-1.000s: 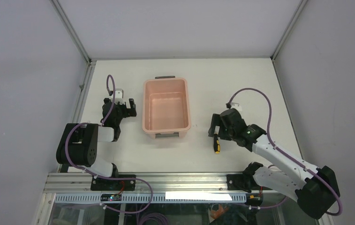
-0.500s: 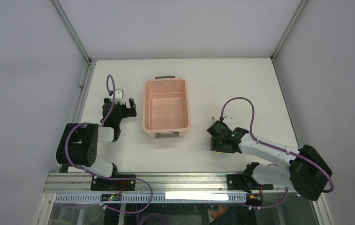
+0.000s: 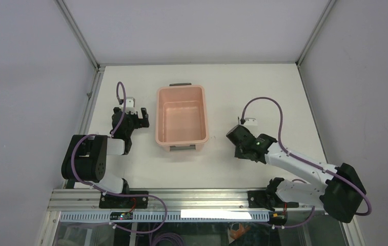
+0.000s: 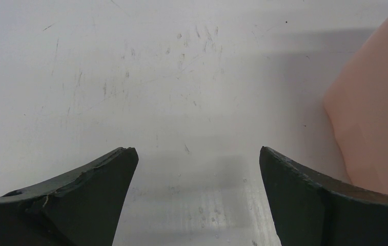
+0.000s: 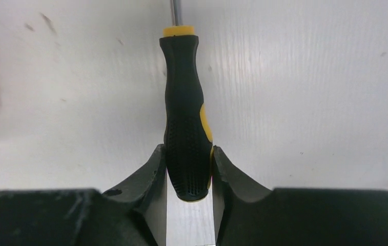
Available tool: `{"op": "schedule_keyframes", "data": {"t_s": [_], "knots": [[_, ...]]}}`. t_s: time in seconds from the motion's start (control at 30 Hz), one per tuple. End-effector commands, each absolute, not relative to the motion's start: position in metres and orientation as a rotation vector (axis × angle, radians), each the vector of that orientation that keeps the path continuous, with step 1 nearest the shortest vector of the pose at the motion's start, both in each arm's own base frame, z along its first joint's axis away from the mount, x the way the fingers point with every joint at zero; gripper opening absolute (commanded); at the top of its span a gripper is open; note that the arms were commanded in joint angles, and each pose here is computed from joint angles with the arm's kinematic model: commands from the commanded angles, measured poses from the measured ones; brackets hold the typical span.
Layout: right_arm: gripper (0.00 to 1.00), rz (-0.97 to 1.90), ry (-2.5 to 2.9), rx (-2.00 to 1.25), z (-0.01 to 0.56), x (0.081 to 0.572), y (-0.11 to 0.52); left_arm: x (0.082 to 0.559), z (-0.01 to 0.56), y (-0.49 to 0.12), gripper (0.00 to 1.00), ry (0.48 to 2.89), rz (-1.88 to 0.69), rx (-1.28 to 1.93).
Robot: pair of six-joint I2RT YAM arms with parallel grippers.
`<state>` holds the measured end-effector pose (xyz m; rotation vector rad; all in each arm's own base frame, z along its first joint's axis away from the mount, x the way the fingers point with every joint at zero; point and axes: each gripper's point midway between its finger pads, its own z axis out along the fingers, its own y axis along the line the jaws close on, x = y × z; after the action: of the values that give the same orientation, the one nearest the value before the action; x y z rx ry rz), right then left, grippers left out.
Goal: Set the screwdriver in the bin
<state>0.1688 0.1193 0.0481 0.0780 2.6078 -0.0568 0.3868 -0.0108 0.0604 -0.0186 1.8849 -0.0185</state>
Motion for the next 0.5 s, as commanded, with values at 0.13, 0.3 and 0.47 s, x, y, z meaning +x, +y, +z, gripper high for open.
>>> {"op": "schedule_keyframes", "data": {"t_s": [0.13,0.3,0.47], "knots": [[0.00,0.055,2.255,0.177,0.188,0.225,0.131,0.394,0.079,-0.016,0.99,1.826,-0.046,-0.022],[0.00,0.145,2.196,0.176,0.234,0.231,0.140,0.394,0.079,-0.016,0.99,1.826,-0.046,-0.022],[0.00,0.282,2.182,0.067,0.267,0.240,0.174,0.394,0.079,-0.016,0.99,1.826,-0.047,-0.021]]}}
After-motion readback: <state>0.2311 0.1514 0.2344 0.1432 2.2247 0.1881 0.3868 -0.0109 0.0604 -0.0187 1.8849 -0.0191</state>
